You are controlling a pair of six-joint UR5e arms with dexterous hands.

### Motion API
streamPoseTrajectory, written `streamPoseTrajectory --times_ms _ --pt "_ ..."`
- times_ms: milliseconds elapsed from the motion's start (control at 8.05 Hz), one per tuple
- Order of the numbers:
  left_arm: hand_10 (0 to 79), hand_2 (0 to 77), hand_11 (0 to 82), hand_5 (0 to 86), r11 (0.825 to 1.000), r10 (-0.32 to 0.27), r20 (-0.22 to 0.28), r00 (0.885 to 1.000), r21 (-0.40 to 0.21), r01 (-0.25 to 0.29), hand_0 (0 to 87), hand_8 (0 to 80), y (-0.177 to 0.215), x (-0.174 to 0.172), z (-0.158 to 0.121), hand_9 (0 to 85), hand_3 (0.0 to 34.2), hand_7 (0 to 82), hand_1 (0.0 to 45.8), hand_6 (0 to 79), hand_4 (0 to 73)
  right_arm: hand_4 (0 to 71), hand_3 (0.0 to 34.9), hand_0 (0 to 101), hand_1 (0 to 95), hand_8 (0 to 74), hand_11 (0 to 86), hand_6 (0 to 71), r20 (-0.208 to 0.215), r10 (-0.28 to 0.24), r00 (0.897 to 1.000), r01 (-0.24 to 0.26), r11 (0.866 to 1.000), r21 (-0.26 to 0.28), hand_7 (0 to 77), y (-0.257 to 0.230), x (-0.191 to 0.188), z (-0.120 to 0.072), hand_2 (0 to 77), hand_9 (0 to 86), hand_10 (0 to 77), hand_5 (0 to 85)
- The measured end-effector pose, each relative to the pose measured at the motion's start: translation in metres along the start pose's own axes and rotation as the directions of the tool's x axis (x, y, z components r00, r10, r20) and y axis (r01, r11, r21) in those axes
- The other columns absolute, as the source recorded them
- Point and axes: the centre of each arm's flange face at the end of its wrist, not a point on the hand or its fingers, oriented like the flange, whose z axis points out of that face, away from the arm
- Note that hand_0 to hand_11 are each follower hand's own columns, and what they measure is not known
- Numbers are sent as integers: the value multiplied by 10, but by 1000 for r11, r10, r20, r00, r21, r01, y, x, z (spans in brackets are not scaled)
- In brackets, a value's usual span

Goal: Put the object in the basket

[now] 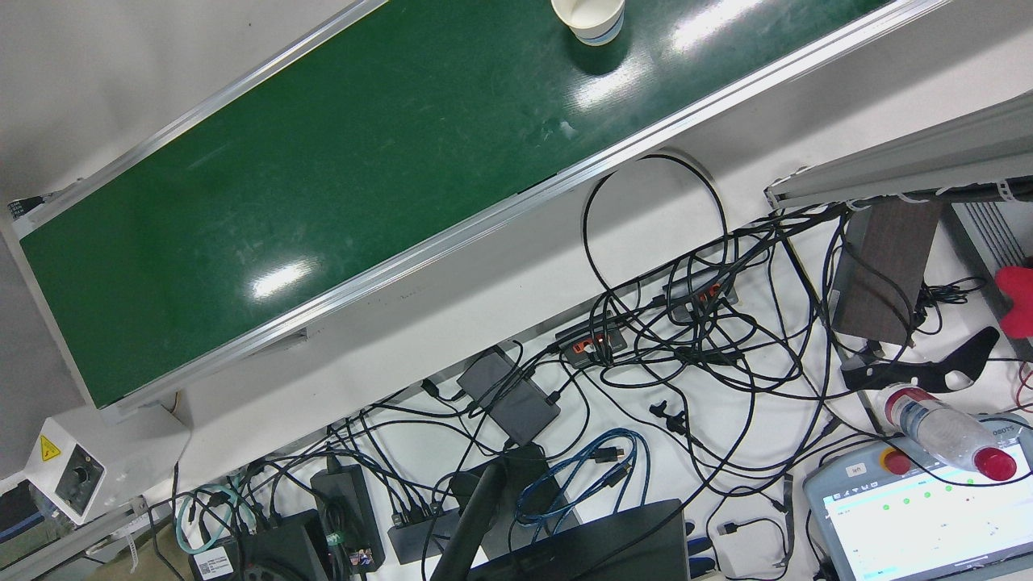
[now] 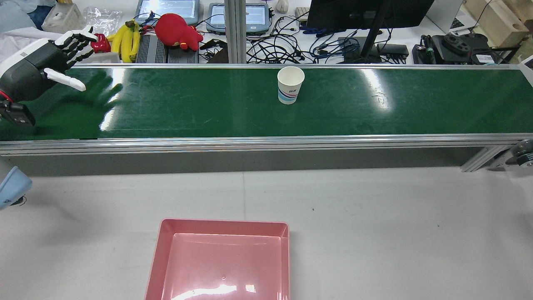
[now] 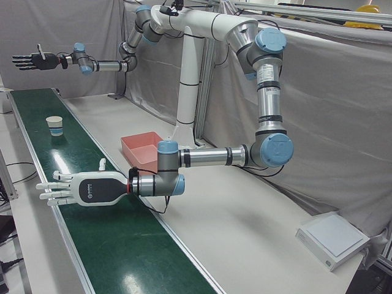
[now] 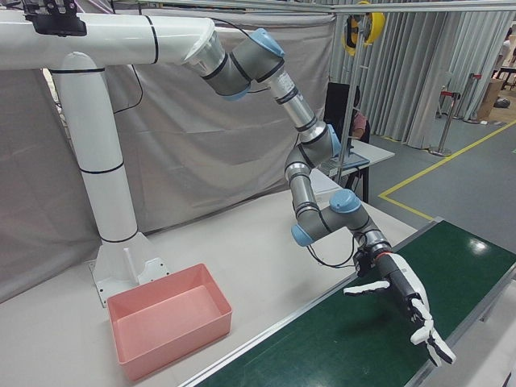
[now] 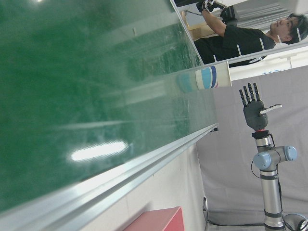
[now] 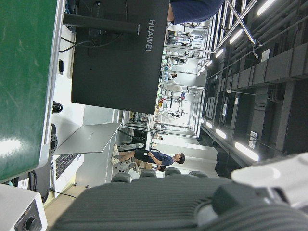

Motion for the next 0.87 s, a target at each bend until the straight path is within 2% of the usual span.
streamPoseTrajectory --times_ms 869 --pt "38 5 71 415 1000 -13 -2 1000 -10 13 547 0 7 5 0 5 44 5 120 16 5 0 0 0 0 0 0 0 0 0 1000 0 1000 0 5 0 0 0 5 0 0 0"
